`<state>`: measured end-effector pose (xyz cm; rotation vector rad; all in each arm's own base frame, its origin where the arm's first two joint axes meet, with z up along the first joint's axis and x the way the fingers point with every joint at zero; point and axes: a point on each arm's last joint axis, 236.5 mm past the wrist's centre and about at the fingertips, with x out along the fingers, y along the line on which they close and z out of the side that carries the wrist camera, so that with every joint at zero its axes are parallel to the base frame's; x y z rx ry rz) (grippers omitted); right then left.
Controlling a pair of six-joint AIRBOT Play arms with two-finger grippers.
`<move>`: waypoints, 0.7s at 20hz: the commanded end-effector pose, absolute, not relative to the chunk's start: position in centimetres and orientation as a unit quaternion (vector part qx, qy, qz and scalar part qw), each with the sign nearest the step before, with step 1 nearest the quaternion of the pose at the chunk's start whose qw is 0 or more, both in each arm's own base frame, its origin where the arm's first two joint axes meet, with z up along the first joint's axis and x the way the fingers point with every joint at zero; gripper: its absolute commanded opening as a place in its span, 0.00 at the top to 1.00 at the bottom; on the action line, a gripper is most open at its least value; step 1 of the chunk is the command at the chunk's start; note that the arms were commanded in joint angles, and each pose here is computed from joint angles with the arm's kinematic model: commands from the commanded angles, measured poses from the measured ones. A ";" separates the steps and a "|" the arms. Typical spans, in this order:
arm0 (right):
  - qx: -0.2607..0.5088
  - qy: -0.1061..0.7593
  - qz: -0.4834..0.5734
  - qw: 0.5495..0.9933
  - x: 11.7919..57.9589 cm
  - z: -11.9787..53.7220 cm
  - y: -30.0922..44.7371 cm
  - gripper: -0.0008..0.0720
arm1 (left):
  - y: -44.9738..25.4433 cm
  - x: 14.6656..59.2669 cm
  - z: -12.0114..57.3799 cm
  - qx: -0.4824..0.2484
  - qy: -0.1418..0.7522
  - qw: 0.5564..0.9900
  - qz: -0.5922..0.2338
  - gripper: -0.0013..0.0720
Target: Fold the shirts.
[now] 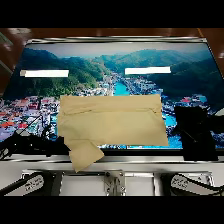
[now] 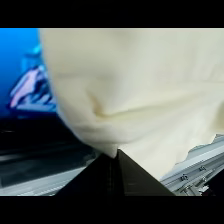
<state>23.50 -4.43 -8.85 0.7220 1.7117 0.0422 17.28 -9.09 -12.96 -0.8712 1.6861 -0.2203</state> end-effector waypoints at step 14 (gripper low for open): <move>0.301 0.725 0.055 0.617 23.5 -13.1 0.4 0.91 | -8.1 22.5 -8.3 -0.354 0.687 0.616 -0.152 0.93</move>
